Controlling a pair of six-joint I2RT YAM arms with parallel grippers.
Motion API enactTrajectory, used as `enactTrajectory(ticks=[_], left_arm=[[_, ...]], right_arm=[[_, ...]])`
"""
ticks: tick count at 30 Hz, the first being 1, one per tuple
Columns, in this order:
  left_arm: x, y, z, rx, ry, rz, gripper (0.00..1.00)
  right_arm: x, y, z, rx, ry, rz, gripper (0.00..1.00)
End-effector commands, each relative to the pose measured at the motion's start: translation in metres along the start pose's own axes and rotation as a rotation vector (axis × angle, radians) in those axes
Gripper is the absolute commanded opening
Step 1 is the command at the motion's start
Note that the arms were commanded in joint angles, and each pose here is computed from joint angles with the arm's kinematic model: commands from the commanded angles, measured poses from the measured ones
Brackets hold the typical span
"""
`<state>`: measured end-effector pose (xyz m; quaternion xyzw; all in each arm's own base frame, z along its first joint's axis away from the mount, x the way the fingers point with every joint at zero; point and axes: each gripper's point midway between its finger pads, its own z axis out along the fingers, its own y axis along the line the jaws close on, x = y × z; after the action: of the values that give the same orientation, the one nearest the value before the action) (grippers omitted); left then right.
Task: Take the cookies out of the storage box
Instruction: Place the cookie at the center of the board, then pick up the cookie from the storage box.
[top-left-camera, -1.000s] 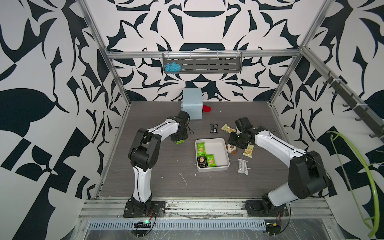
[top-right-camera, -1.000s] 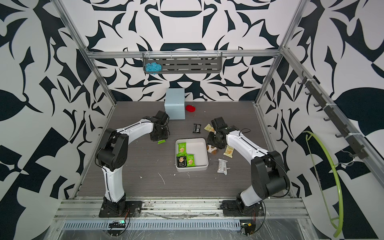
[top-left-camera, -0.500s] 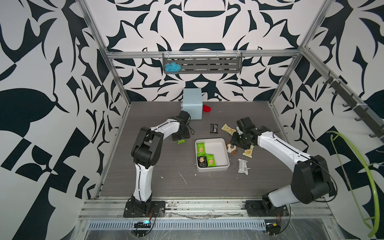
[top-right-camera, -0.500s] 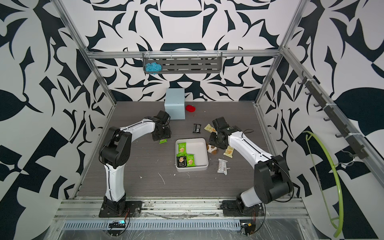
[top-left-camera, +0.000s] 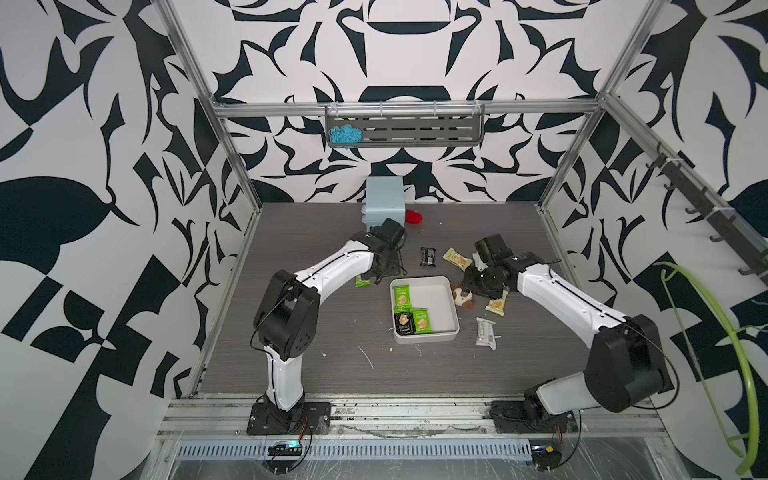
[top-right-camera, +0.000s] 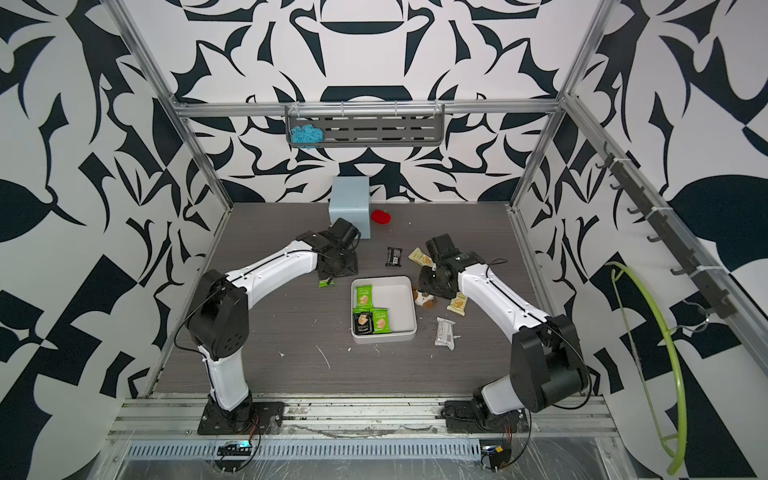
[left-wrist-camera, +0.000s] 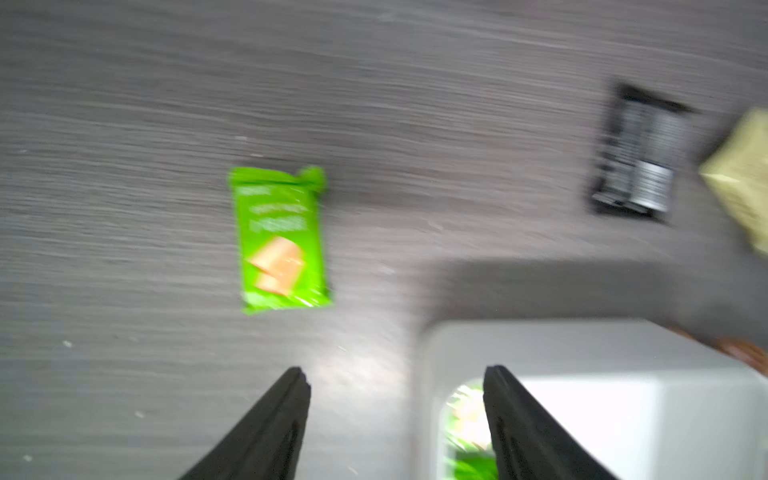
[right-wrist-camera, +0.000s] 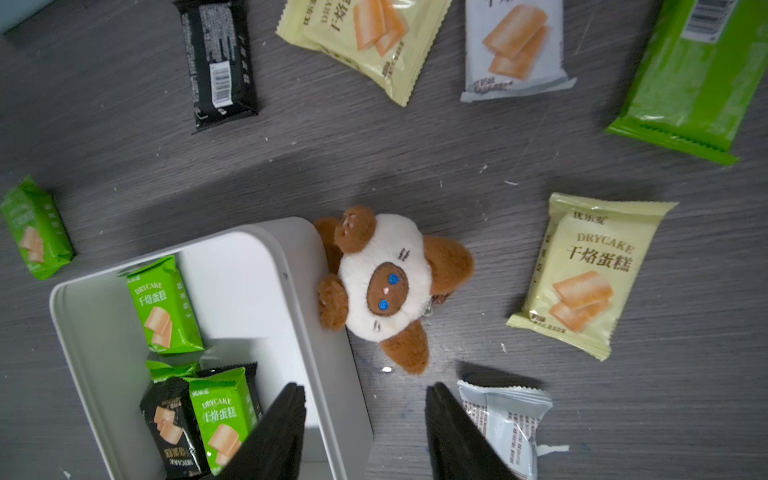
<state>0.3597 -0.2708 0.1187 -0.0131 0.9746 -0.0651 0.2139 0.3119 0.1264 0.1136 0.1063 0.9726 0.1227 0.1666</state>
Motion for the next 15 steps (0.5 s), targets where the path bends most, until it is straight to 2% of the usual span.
enactTrajectory(ticks=[1, 7, 10, 15], left_arm=[[0.018, -0.022, -0.018, -0.040, -0.029, 0.011, 0.74], [0.058, -0.070, -0.016, -0.063, -0.004, 0.049, 0.74], [0.070, -0.076, -0.005, -0.108, 0.018, 0.041, 0.74], [0.078, -0.062, 0.008, -0.236, 0.045, 0.015, 0.75]], right_arm=[[-0.002, 0.008, -0.019, -0.054, -0.026, -0.050, 0.54], [0.005, 0.005, -0.031, -0.079, -0.046, -0.079, 0.55], [0.010, -0.002, -0.035, -0.080, -0.054, -0.085, 0.55], [0.019, -0.014, -0.032, -0.079, -0.042, -0.069, 0.55]])
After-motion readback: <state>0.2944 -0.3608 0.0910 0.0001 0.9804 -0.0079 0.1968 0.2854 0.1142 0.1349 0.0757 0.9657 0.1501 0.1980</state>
